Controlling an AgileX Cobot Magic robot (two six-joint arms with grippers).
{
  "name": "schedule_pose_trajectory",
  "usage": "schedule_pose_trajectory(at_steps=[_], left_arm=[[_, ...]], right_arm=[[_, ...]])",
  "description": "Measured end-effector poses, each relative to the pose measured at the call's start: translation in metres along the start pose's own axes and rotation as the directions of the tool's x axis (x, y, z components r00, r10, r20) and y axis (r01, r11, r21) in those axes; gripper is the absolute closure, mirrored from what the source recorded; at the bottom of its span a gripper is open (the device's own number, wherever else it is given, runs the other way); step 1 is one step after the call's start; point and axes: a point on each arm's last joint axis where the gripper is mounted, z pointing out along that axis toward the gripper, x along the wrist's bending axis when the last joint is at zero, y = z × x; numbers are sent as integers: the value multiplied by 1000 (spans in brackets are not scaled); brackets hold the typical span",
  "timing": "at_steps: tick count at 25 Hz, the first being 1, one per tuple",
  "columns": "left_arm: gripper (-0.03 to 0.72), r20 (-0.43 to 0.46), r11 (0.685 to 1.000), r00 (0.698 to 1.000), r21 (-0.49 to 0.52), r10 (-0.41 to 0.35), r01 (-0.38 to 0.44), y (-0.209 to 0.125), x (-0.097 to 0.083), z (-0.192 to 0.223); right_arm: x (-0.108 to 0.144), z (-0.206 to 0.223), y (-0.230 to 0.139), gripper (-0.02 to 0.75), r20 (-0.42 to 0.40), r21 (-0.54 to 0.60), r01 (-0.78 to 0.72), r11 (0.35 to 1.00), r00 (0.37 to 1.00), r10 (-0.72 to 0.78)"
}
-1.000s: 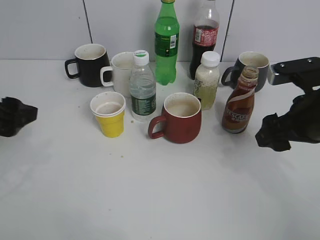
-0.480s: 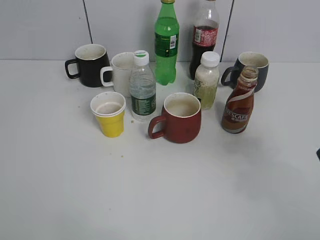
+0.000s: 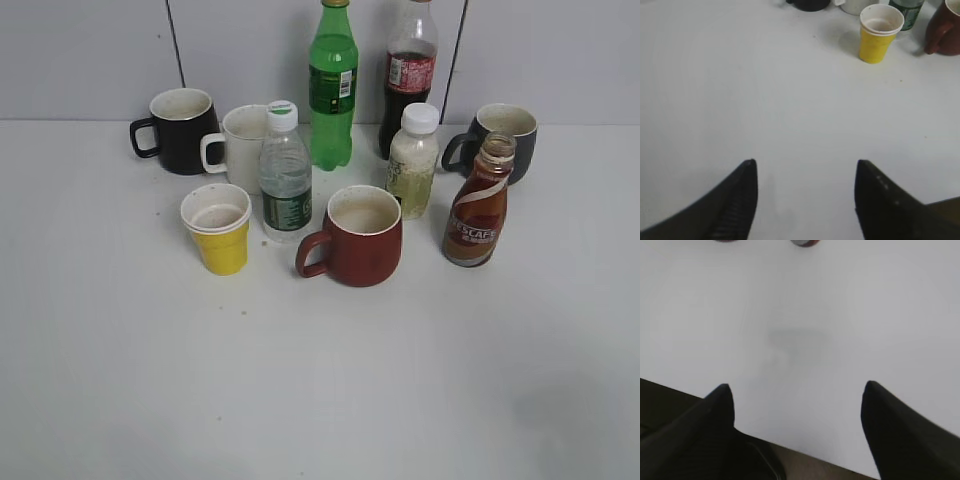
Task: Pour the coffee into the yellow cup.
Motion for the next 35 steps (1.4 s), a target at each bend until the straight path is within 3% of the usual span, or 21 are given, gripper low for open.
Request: schedule_pose_trajectory(at_steps=[8, 28, 35], left_arm=[[259, 5, 998, 1000, -57, 5, -4, -6, -1, 8], [263, 7, 998, 1000, -62, 5, -4, -5, -1, 8], [265, -75, 997, 996, -68, -53, 48, -6, 0, 7]], right_arm=[[1, -24, -30, 145, 19, -191, 80, 978, 997, -78], [1, -25, -30, 146, 20, -194, 84, 977, 996, -82], [-1, -26, -32, 146, 136, -204, 2, 979, 990, 26]])
